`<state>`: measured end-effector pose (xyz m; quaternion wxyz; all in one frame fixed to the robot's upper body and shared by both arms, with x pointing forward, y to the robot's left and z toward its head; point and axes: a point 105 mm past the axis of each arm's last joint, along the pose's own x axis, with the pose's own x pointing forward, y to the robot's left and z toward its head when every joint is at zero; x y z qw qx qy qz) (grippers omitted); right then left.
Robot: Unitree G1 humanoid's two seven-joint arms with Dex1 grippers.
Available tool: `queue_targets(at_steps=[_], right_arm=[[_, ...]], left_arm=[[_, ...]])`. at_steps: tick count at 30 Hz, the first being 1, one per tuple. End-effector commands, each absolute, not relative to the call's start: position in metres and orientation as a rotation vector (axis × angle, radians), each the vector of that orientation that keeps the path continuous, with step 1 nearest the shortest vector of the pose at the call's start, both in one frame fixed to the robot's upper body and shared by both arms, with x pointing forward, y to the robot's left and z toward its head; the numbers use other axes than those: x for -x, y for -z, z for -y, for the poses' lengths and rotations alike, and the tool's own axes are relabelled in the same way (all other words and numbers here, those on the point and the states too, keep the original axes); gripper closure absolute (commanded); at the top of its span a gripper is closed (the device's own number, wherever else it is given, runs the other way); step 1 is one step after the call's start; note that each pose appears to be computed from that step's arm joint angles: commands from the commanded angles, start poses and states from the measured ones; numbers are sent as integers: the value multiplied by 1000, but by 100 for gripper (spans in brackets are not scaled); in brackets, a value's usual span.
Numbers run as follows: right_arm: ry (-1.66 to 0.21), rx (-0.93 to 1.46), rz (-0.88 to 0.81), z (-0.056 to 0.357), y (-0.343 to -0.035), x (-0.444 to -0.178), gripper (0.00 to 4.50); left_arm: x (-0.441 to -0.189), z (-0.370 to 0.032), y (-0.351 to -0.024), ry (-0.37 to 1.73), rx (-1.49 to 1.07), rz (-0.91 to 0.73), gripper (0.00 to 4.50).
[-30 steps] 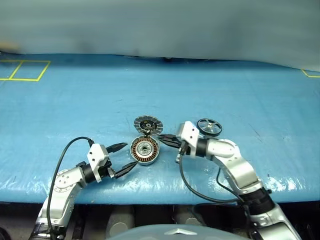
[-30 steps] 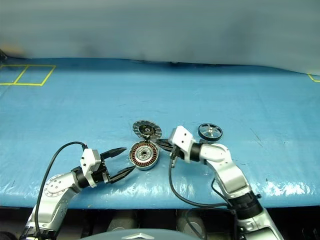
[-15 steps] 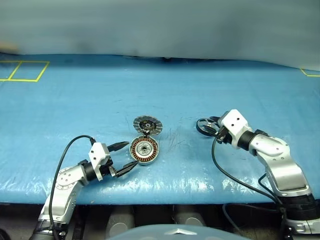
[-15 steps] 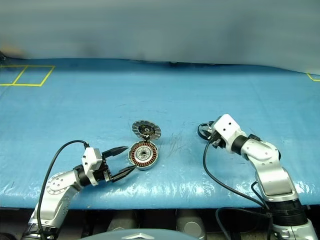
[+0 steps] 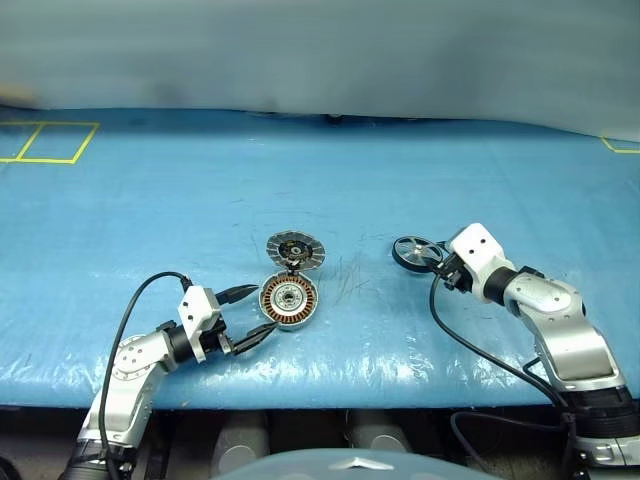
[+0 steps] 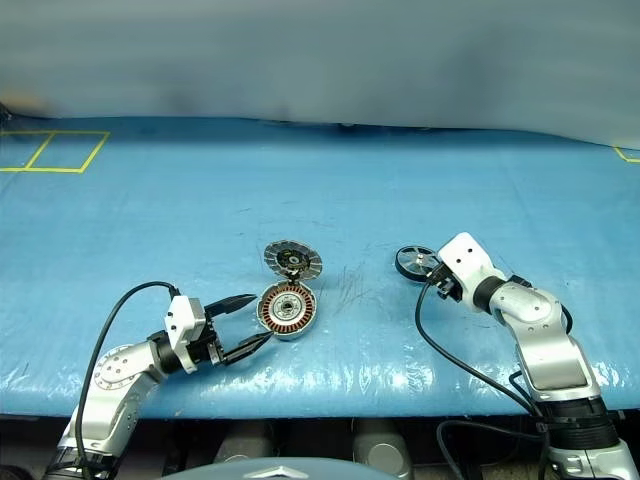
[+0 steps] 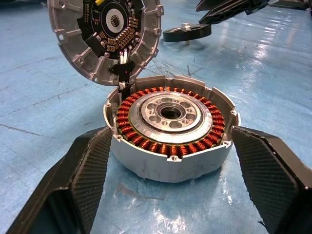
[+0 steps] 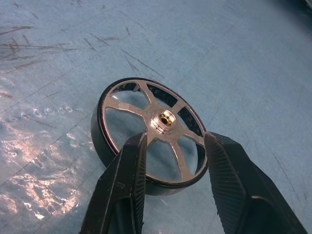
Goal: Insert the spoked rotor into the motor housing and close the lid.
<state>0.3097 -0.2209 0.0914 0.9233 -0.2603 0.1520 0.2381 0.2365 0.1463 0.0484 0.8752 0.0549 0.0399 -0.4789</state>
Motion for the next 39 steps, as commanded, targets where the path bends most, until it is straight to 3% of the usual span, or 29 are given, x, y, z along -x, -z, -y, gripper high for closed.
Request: queue_targets(at_steps=[1, 31, 39], right_arm=[[-503, 535, -311, 216, -92, -307, 257], [-514, 561, -403, 222, -74, -298, 257], [-490, 580, -353, 221, -86, -301, 257]], left_arm=[[-236, -145, -52, 1000, -117, -54, 37], [-239, -148, -51, 989, -137, -53, 37], [-238, -147, -49, 991, -134, -55, 37]])
